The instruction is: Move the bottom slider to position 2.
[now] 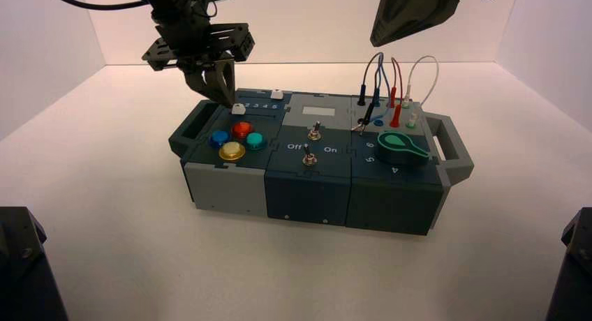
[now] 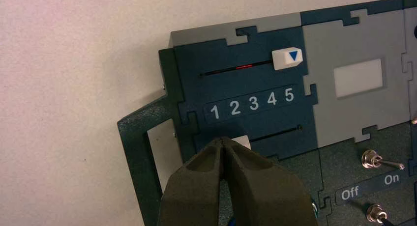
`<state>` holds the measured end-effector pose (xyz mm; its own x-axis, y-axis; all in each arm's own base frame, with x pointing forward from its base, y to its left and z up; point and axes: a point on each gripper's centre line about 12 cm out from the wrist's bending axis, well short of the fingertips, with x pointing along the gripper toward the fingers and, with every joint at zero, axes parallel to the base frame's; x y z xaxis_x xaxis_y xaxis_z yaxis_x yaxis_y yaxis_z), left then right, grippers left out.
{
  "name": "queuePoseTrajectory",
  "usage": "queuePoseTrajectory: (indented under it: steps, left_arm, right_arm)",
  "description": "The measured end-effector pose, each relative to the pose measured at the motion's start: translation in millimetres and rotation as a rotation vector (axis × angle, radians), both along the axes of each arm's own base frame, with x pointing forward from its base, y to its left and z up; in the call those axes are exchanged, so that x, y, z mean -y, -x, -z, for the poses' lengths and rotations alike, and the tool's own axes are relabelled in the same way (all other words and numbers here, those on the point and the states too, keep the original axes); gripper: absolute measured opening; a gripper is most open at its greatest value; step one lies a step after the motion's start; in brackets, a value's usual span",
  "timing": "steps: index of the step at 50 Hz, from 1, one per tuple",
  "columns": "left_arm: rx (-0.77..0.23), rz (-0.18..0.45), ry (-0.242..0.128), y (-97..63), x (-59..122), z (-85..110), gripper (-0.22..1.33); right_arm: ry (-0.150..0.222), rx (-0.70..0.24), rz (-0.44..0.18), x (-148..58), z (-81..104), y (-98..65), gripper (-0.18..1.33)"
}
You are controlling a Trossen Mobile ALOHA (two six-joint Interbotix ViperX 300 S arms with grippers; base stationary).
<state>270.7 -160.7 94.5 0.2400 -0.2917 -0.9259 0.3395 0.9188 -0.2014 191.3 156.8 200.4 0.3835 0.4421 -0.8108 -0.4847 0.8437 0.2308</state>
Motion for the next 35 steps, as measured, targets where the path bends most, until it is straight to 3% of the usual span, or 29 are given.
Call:
queuePoseTrajectory:
  steps: [35]
  left_arm:
    - [-0.008, 0.002, 0.0, 1.4, 0.8, 0.2, -0.17]
  right_arm:
    - [-0.001, 0.001, 0.0, -0.1, -0.1, -0.1, -0.14]
